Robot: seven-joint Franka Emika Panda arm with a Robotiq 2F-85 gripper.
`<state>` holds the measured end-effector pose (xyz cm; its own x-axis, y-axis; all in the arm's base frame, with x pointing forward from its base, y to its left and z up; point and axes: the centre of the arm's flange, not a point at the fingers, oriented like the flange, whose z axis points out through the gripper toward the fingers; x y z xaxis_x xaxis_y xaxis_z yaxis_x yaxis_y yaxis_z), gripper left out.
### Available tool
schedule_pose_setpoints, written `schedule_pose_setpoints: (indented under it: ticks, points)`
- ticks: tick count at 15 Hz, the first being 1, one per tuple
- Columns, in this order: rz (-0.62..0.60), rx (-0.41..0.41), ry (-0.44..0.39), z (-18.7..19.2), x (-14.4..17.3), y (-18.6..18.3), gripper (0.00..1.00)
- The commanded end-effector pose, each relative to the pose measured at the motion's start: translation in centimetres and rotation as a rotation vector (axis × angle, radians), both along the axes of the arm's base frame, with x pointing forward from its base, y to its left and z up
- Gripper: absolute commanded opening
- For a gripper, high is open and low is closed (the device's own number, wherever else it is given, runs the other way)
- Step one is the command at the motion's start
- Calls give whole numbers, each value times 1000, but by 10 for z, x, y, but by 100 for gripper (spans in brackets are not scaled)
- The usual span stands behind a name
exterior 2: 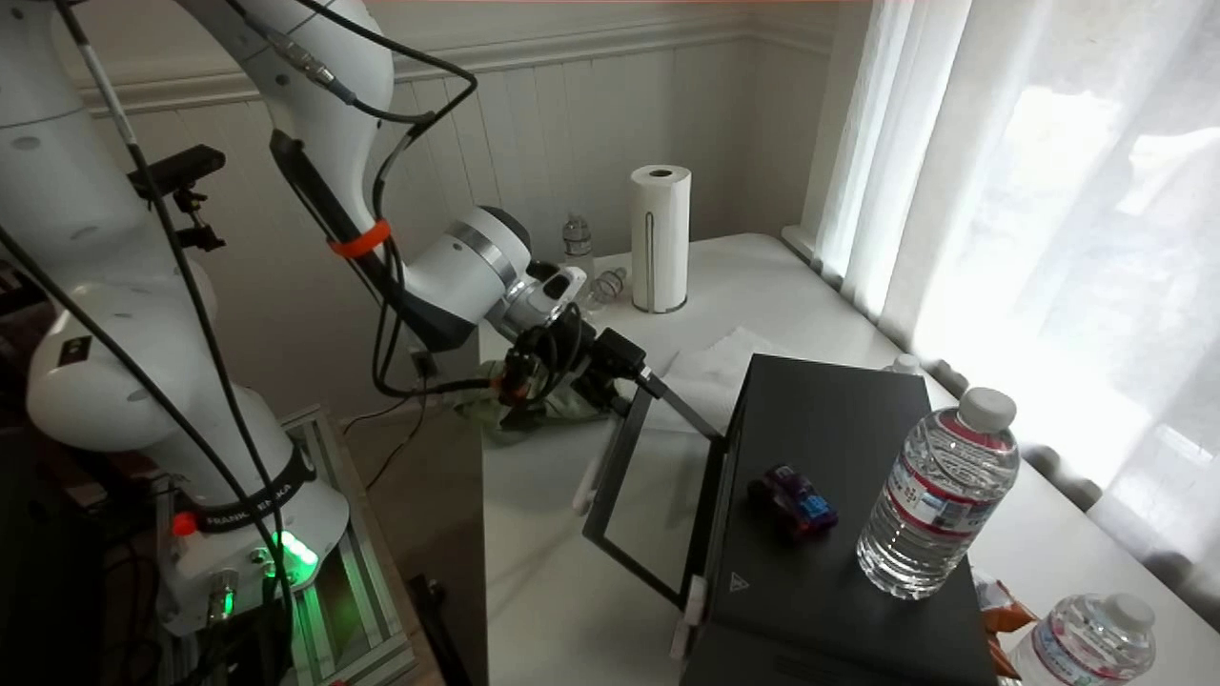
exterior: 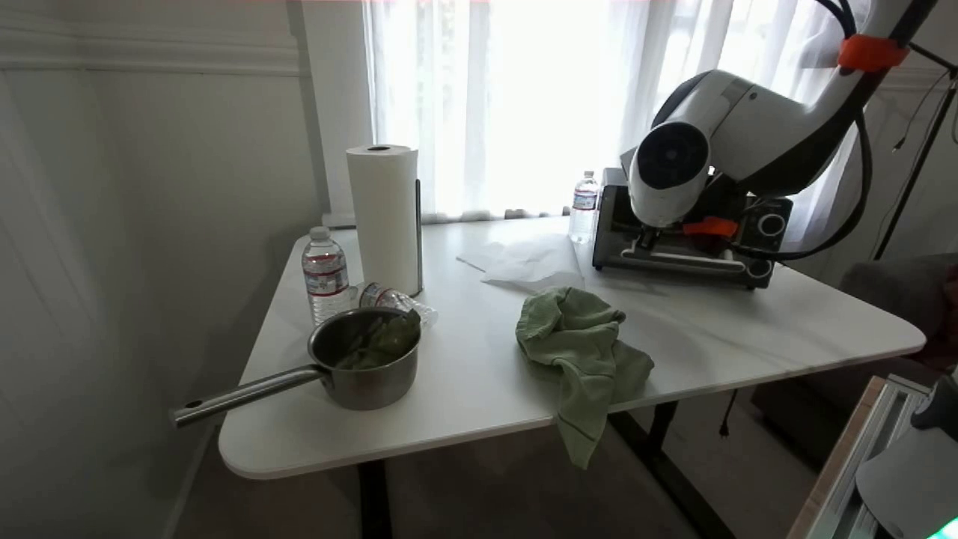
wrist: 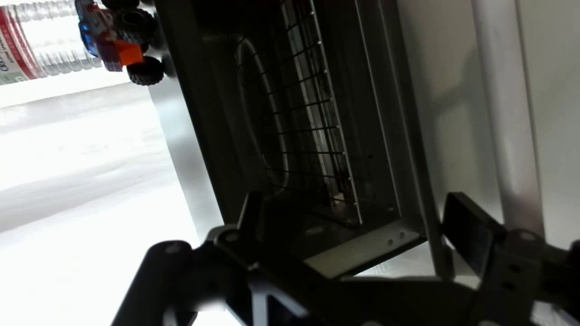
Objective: Close the oven door
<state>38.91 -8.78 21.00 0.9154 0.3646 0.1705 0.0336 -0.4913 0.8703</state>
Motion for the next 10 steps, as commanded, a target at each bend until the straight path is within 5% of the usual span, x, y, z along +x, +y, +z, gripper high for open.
schedule_pose_setpoints:
  ticks: [1,10]
  points:
    - [31,-65,-64,34,-8,2,100]
    - [-6,-114,-136,78,5,-15,100]
